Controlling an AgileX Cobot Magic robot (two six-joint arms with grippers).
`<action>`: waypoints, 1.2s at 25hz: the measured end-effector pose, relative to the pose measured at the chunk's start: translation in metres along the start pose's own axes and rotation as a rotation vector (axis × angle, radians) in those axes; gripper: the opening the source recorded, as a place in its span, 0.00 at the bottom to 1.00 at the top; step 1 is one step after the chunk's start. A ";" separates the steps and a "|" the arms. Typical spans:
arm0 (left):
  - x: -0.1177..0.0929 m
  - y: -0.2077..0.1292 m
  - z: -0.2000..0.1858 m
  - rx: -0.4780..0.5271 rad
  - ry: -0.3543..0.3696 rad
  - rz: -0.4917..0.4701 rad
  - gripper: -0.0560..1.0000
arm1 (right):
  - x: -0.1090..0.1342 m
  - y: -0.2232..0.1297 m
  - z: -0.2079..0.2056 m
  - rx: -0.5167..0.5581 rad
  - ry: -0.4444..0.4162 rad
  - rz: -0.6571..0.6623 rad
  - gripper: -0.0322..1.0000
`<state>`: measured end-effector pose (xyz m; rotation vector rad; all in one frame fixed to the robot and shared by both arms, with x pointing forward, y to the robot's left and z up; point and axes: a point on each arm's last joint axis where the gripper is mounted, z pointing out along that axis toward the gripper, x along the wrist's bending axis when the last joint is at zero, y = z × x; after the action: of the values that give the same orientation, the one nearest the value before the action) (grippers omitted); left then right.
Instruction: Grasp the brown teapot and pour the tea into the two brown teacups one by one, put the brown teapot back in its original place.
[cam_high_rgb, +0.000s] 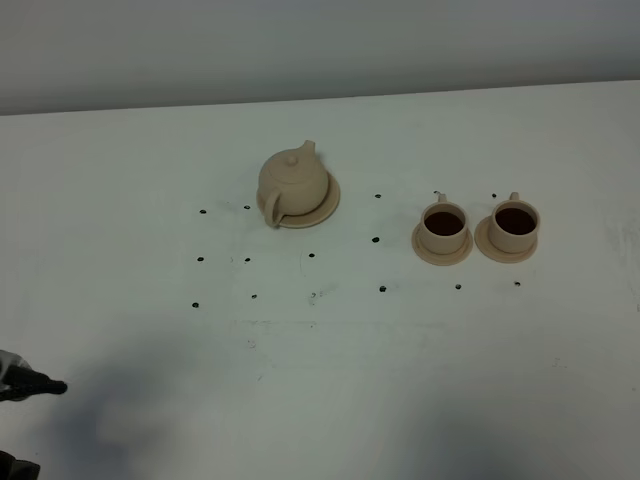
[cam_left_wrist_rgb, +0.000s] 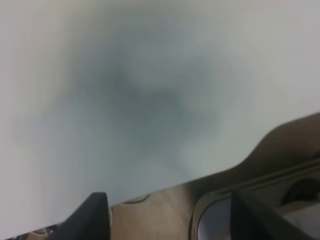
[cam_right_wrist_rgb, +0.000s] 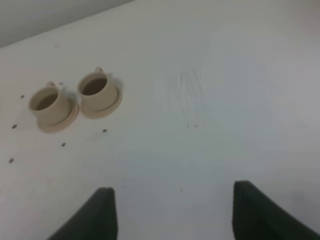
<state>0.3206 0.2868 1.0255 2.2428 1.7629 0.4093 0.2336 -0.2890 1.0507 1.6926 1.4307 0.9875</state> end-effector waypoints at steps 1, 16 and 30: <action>0.002 -0.001 -0.001 -0.012 0.009 -0.022 0.55 | 0.000 0.000 0.000 0.000 0.000 0.000 0.51; 0.014 -0.037 -0.035 -0.293 0.167 -0.282 0.55 | 0.000 0.000 0.000 0.000 0.000 0.000 0.51; 0.004 -0.065 -0.052 -0.511 0.221 -0.302 0.55 | 0.000 0.000 0.000 0.000 0.000 0.000 0.51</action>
<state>0.2434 0.3070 1.0498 1.6024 1.8030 0.9445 0.2336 -0.2890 1.0507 1.6926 1.4307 0.9875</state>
